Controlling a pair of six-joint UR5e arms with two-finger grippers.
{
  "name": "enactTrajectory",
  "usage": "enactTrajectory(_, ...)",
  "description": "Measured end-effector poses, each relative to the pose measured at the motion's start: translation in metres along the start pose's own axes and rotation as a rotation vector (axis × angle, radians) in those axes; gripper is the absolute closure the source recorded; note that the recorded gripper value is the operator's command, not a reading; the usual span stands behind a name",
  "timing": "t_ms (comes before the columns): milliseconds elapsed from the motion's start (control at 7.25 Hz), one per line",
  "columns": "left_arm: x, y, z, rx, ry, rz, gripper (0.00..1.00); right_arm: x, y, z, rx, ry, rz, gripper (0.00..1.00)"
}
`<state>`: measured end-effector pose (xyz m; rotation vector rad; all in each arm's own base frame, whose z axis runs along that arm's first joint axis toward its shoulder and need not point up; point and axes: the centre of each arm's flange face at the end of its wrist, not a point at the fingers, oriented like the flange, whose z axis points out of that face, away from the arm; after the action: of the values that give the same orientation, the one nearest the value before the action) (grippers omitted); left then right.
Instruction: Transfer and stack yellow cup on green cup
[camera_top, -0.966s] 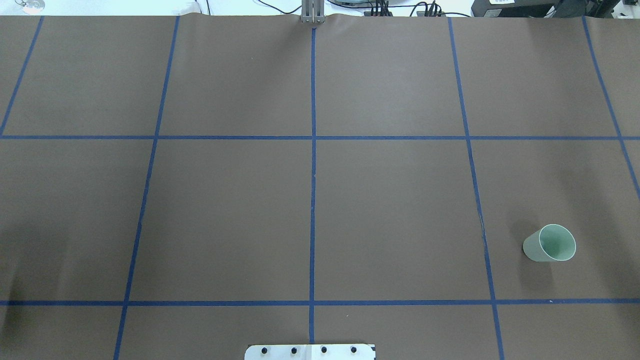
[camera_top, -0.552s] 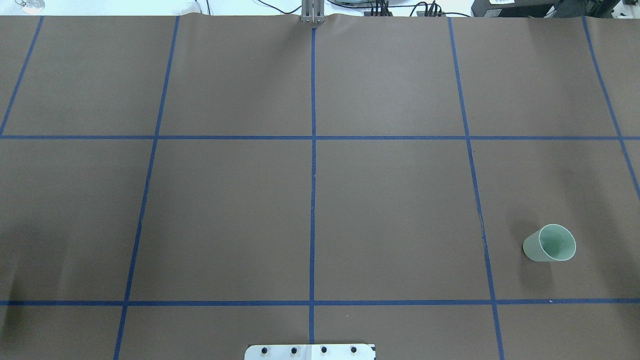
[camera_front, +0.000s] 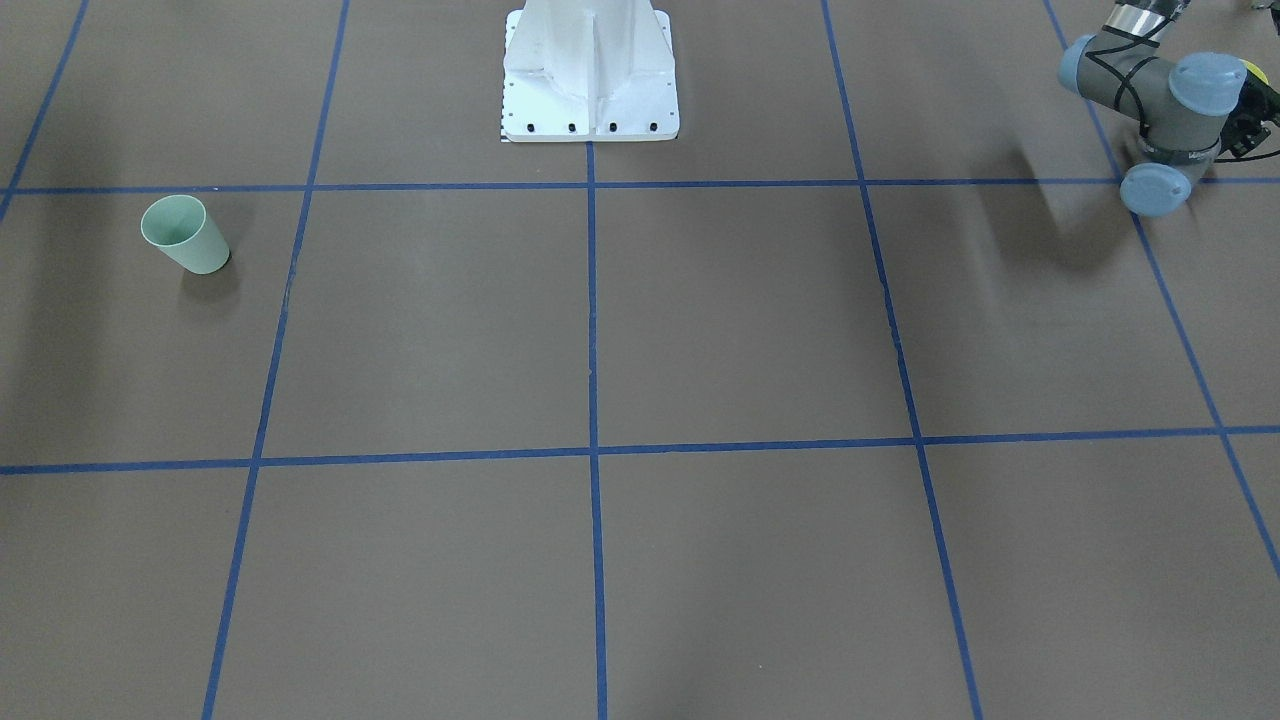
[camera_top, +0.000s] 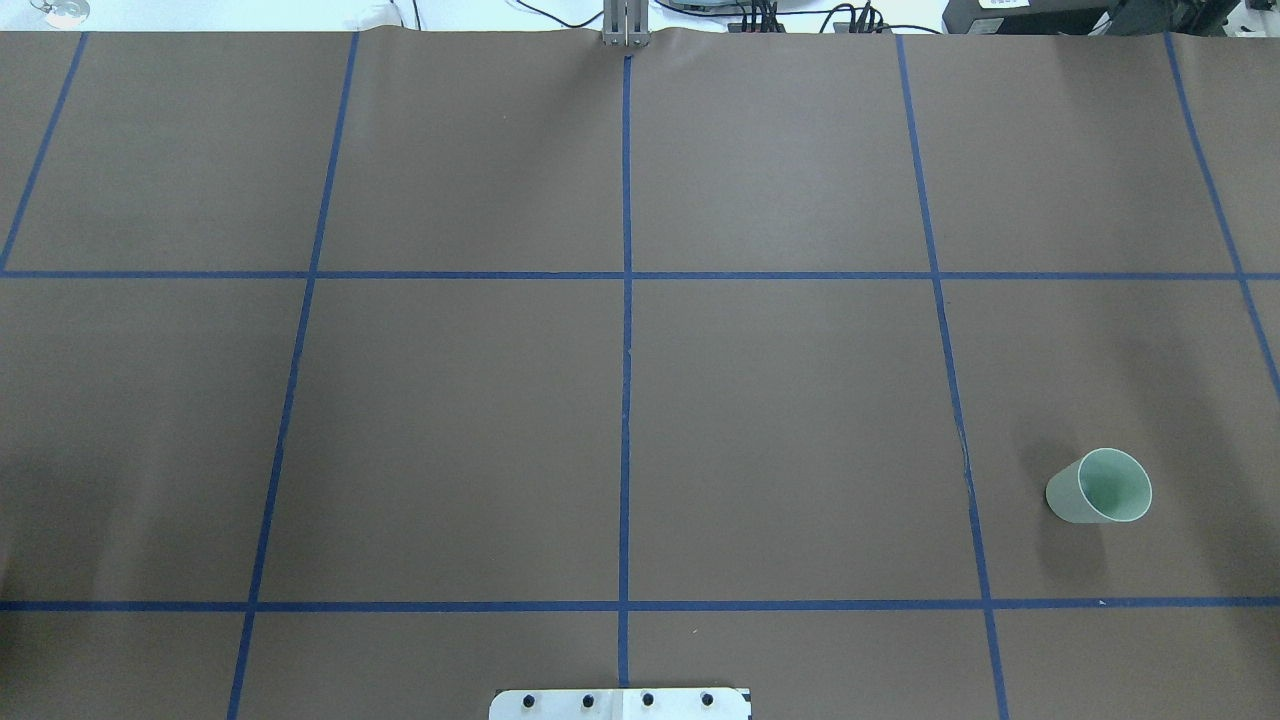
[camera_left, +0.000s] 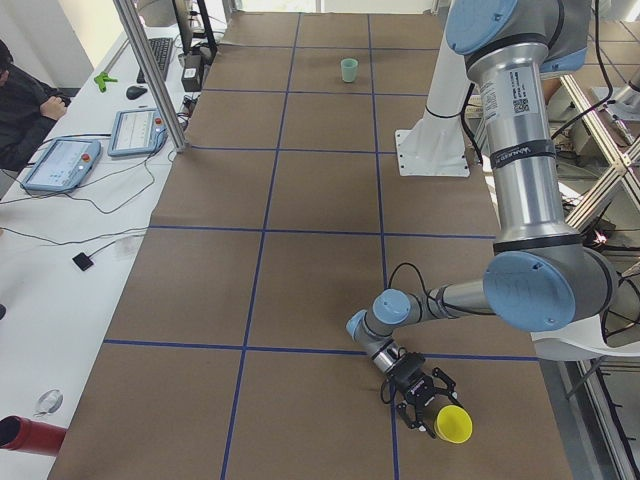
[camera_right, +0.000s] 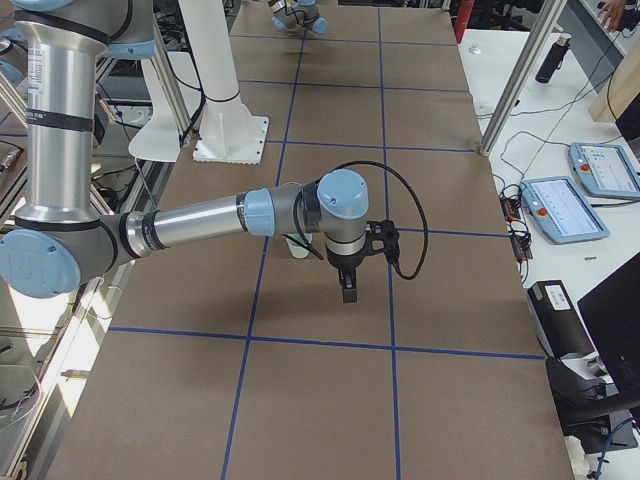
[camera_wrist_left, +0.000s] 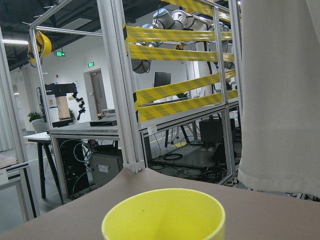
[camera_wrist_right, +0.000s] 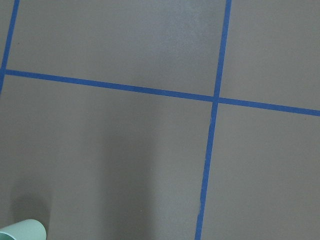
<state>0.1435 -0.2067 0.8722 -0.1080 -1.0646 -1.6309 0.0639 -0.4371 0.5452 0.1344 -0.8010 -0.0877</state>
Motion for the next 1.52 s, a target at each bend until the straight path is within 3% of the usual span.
enactTrajectory(276, 0.000, 0.000, 0.004, 0.003, -0.010, -0.001, 0.00, 0.000, 0.000, 0.000, 0.000, 0.000, 0.000, 0.01)
enactTrajectory(414, 0.000, 0.000, 0.005, 0.004, -0.012, 0.000, 0.10, 0.000, 0.000, 0.000, 0.000, 0.000, 0.000, 0.01)
enactTrajectory(552, 0.000, 0.000, 0.006, 0.006, -0.013, 0.001, 0.38, 0.000, 0.000, 0.000, 0.000, 0.000, 0.000, 0.01)
enactTrajectory(690, 0.000, 0.000, 0.007, 0.009, -0.012, 0.002, 0.58, 0.000, 0.000, 0.000, 0.001, 0.000, -0.001, 0.01)
enactTrajectory(1103, -0.001, -0.004, 0.013, 0.032, -0.014, 0.017, 0.64, -0.001, 0.000, -0.002, 0.003, 0.000, -0.003, 0.01)
enactTrajectory(1517, -0.022, -0.055, 0.018, 0.067, 0.012, 0.130, 0.64, -0.001, 0.001, -0.002, 0.002, 0.002, 0.000, 0.01)
